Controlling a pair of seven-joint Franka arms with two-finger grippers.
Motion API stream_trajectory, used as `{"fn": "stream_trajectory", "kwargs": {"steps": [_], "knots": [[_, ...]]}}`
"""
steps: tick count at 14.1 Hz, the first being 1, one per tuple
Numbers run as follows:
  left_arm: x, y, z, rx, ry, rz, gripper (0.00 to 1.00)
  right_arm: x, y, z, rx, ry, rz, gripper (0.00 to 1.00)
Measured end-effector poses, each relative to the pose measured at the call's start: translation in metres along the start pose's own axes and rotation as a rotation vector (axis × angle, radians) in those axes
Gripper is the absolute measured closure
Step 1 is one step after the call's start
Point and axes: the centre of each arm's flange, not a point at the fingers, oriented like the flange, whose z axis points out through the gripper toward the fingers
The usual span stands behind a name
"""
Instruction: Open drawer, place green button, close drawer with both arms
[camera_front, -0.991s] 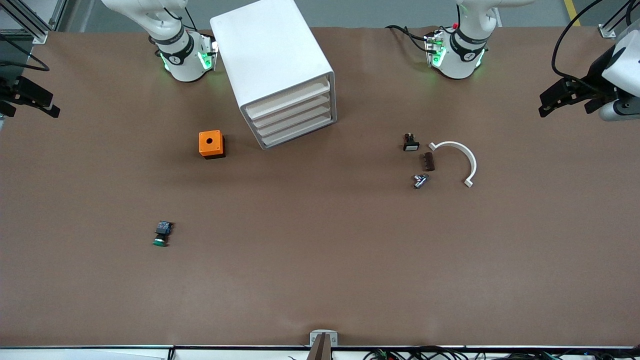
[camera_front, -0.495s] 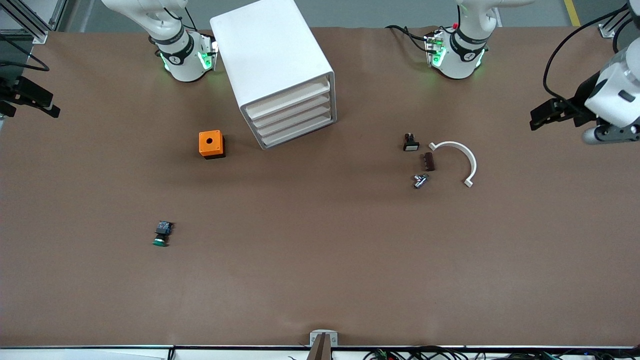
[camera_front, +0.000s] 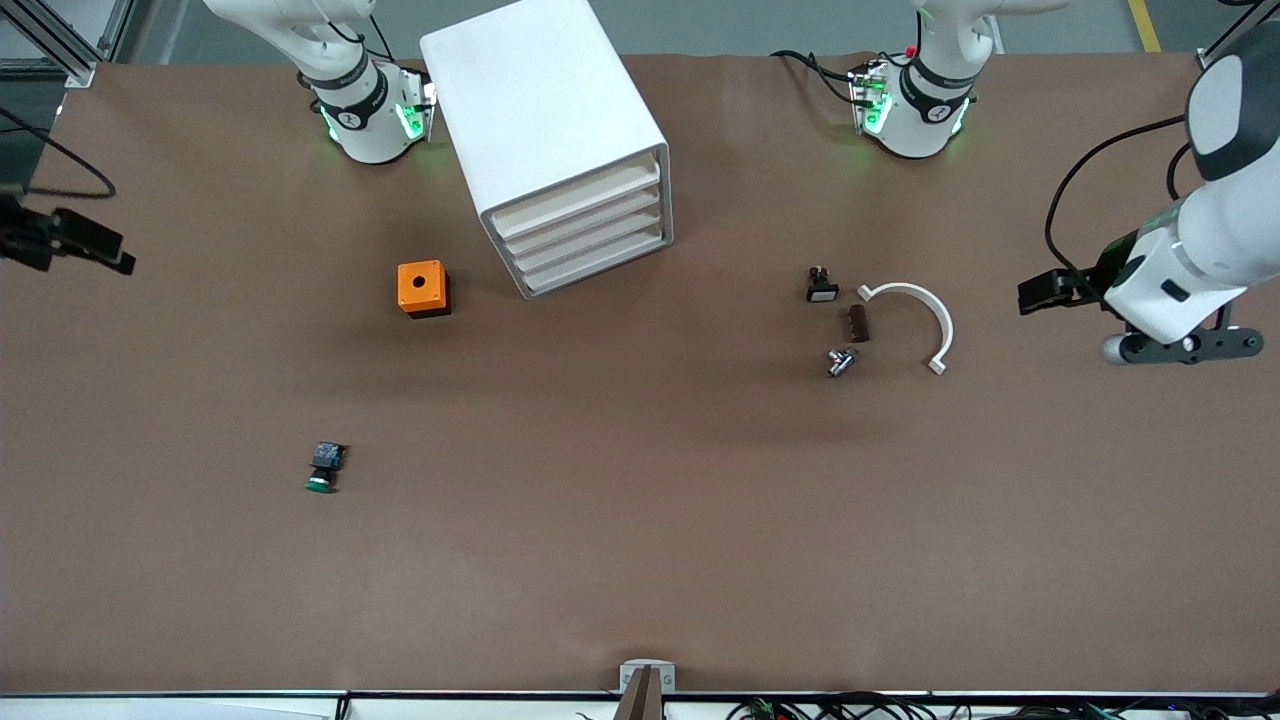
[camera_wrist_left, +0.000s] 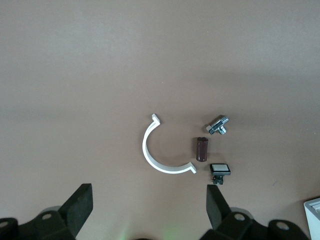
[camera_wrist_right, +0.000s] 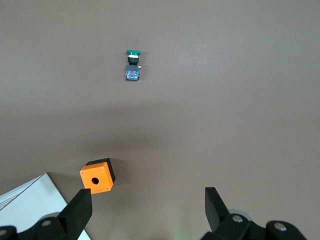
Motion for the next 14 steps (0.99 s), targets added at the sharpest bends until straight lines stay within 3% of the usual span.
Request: {"fn": "stream_trajectory", "kwargs": {"steps": [5, 9, 14], "knots": [[0.035, 0.042, 0.066, -0.041, -0.051, -0.065, 0.00, 0.045, 0.005, 0.064, -0.015, -0.041, 0.010, 0.00], [0.047, 0.093, 0.115, -0.056, -0.104, -0.226, 0.00, 0.072, 0.005, 0.107, -0.024, 0.006, 0.055, 0.00], [0.041, 0.164, 0.164, -0.016, -0.145, -0.385, 0.00, 0.096, -0.002, 0.208, -0.031, 0.060, 0.106, 0.00]]}}
